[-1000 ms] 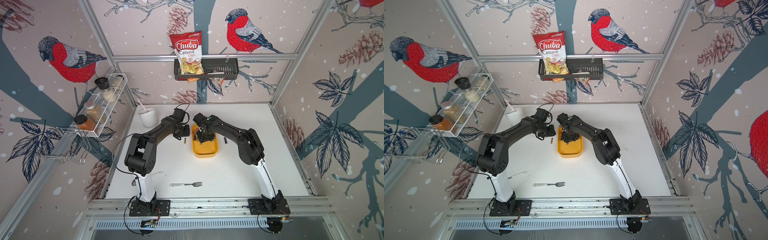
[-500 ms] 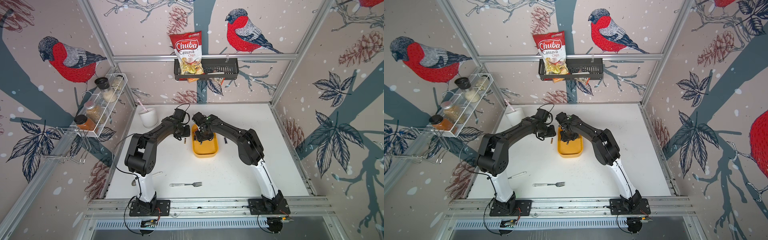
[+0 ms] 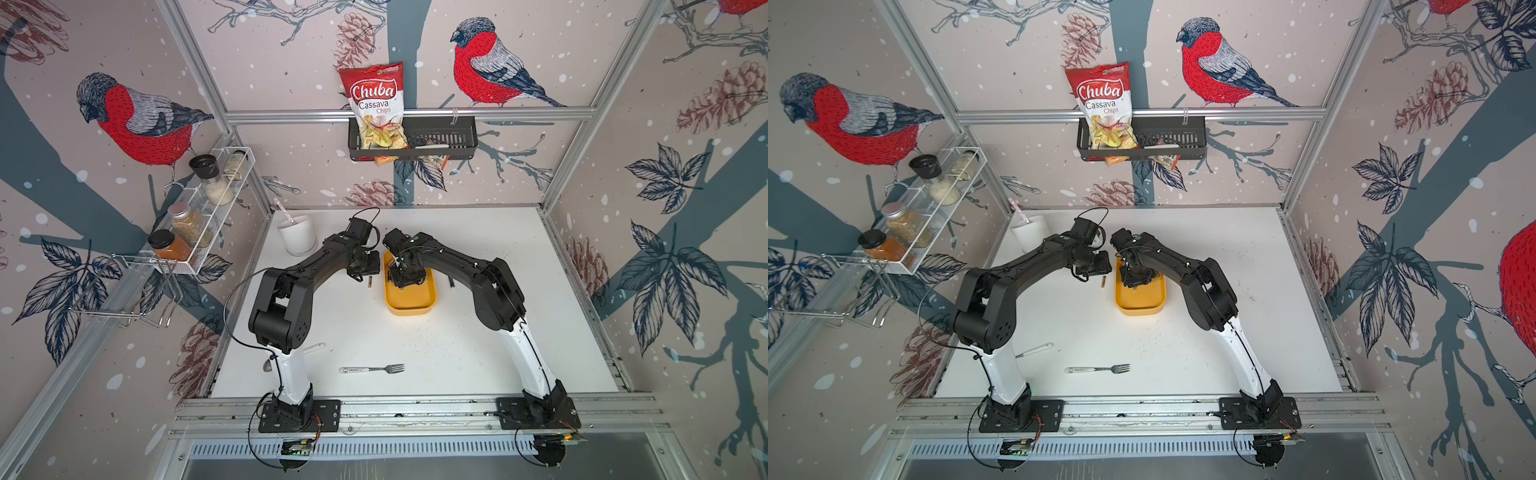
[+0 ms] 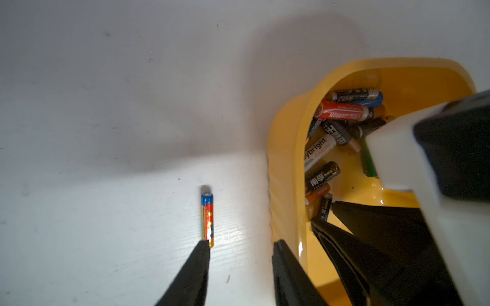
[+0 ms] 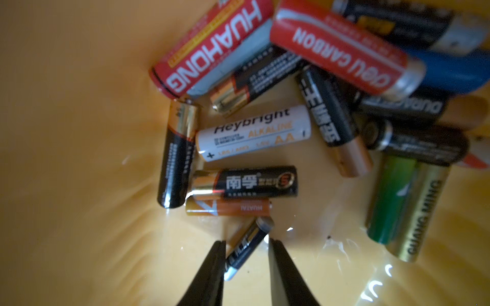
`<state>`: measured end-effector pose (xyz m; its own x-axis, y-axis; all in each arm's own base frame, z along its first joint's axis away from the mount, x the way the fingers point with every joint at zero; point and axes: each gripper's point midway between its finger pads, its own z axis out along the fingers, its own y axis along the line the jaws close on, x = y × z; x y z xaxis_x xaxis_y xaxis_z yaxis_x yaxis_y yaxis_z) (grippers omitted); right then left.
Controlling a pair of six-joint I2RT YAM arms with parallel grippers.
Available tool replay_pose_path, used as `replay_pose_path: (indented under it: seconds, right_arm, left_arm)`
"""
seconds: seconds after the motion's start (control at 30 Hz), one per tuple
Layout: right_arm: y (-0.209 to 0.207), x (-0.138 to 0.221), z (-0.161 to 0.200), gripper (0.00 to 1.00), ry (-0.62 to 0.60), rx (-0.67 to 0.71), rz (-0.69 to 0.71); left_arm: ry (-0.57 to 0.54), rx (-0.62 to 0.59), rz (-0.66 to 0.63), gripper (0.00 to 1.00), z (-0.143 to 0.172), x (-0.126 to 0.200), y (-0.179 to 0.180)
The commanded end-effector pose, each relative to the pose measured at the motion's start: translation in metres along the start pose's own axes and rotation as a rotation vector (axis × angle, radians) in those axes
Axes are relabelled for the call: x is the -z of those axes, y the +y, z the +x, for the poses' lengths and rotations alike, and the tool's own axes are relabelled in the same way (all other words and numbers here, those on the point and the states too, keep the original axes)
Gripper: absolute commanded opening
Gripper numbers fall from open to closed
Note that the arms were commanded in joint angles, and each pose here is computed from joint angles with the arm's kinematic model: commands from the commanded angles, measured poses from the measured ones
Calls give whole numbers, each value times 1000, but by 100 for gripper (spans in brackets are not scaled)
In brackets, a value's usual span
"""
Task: Take the batteries out of the storage box
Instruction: Pick up the battery from the storage box.
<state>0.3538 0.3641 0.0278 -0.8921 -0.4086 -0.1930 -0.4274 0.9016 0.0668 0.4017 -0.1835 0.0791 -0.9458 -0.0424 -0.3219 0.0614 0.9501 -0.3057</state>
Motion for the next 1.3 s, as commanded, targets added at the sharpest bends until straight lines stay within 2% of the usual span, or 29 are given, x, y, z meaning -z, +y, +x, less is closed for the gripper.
replay_pose_path:
  seconds: [0.0,0.67,1.27]
  right_arm:
    - [-1,-2,1,33,3,8,1]
    - [-4,-2,1,17,14,9,0]
    - [-13,22,-8,16,-28,-15,-12]
  left_arm:
    - [-1,-1,-10,44,1,3,0]
    - [2,-4,-7,44,0,1,-2]
    - [2,-5,-16,44,1,2,1]
